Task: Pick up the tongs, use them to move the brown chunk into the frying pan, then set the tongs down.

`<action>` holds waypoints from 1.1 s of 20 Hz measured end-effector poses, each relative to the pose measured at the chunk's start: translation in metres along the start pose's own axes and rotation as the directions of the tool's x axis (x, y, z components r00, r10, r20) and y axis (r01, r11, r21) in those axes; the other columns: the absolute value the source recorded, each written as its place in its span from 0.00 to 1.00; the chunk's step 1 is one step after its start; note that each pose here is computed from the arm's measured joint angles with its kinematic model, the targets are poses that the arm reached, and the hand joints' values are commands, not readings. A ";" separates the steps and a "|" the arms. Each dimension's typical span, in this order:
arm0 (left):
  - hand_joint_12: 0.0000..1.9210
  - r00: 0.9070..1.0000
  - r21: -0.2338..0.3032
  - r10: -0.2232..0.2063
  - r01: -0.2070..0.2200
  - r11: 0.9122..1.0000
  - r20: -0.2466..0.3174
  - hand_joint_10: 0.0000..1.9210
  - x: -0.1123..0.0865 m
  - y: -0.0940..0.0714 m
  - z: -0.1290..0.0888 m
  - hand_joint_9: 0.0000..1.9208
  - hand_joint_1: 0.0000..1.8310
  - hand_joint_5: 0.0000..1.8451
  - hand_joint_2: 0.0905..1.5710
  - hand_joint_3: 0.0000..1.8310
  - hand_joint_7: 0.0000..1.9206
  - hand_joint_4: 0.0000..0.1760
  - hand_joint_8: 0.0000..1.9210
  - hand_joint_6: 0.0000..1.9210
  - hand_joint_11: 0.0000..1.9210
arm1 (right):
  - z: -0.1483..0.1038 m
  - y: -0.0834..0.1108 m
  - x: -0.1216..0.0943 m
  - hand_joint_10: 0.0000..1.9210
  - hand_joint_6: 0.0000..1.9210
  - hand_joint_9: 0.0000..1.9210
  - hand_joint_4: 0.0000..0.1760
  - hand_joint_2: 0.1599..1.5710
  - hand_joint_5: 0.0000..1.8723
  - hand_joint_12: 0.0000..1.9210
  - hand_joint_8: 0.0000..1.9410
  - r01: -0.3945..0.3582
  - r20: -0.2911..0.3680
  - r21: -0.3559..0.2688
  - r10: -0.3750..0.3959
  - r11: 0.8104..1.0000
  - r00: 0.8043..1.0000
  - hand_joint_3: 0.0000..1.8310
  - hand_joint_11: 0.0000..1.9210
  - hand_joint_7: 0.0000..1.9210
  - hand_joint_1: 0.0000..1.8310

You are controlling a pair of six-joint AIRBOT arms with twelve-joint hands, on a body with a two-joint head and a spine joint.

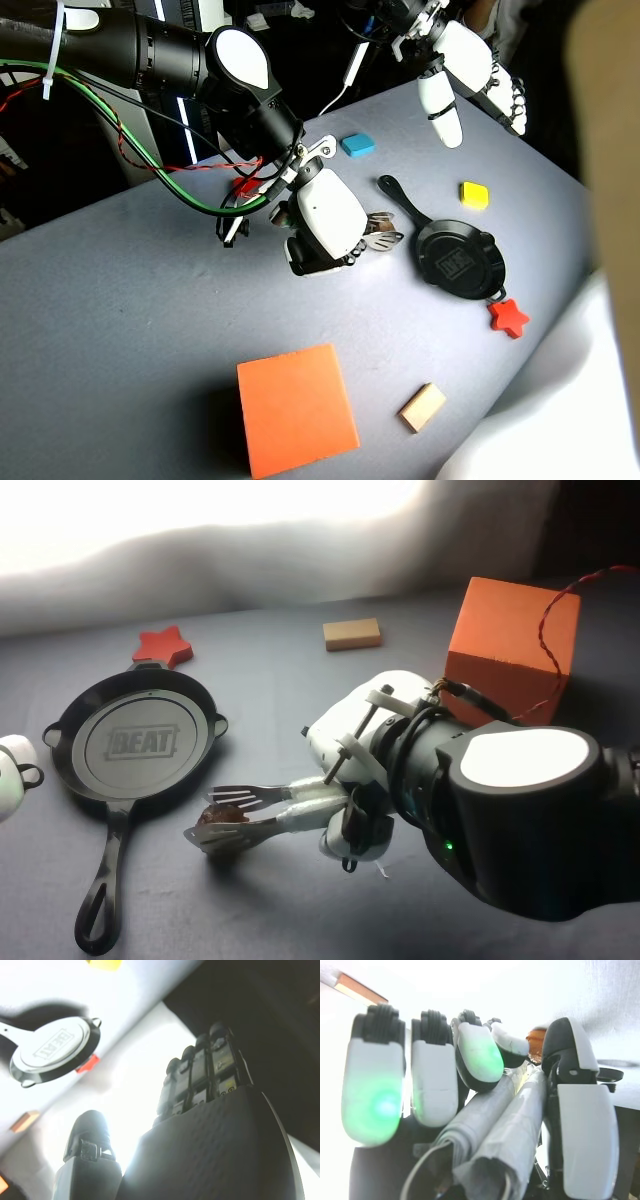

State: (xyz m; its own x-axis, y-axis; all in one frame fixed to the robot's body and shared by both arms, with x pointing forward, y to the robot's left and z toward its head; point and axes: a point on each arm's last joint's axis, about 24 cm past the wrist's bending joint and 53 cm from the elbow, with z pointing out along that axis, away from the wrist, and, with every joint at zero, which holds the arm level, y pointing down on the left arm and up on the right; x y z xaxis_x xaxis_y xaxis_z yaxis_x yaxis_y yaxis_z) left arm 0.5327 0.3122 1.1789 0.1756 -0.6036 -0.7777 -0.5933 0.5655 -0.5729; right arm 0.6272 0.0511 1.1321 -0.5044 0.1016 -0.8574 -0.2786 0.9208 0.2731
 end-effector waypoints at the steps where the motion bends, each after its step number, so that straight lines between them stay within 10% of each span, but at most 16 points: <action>1: 0.02 1.000 0.000 0.000 0.000 1.000 -0.001 0.00 0.000 0.000 0.000 0.01 0.00 0.00 0.77 0.00 0.01 0.00 0.00 0.00 0.02 | -0.001 0.000 -0.001 1.00 1.00 0.90 1.00 0.91 0.74 1.00 1.00 -0.002 -0.002 0.000 0.002 1.000 1.000 0.00 0.89 0.83 0.53; 10: 0.09 1.000 0.004 0.001 -0.001 1.000 -0.006 0.00 0.002 -0.001 -0.001 0.01 0.00 0.00 0.77 0.00 0.01 0.00 0.00 0.00 0.00 | -0.006 0.022 -0.083 1.00 1.00 0.87 1.00 0.90 0.71 1.00 1.00 0.041 0.183 -0.128 -0.017 0.991 0.983 0.00 0.88 0.82 0.49; 16: 0.08 1.000 0.007 0.004 -0.003 1.000 -0.010 0.00 0.003 -0.002 -0.001 0.01 0.00 0.00 0.78 0.00 0.02 0.00 0.00 0.00 0.00 | 0.036 0.051 -0.093 1.00 1.00 0.87 1.00 0.90 0.71 1.00 1.00 0.070 0.204 -0.227 -0.023 0.971 0.979 0.00 0.88 0.82 0.48; 22: 0.06 1.000 0.007 0.007 -0.007 1.000 -0.012 0.00 0.004 -0.002 -0.001 0.00 0.00 0.00 0.79 0.00 0.00 0.00 0.00 0.00 0.00 | 0.076 0.032 -0.100 1.00 1.00 0.86 1.00 0.89 0.70 1.00 1.00 0.033 0.190 -0.220 0.009 0.975 0.982 0.00 0.86 0.80 0.47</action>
State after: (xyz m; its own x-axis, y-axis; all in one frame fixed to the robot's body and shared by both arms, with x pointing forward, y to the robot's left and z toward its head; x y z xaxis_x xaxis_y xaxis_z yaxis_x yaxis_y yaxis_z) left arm 0.5342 0.3082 1.1775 0.1618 -0.6067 -0.7783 -0.5888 0.5735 -0.5695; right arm 0.7306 0.0987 1.1934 -0.3427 0.1798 -0.9221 -0.4686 0.8180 0.3336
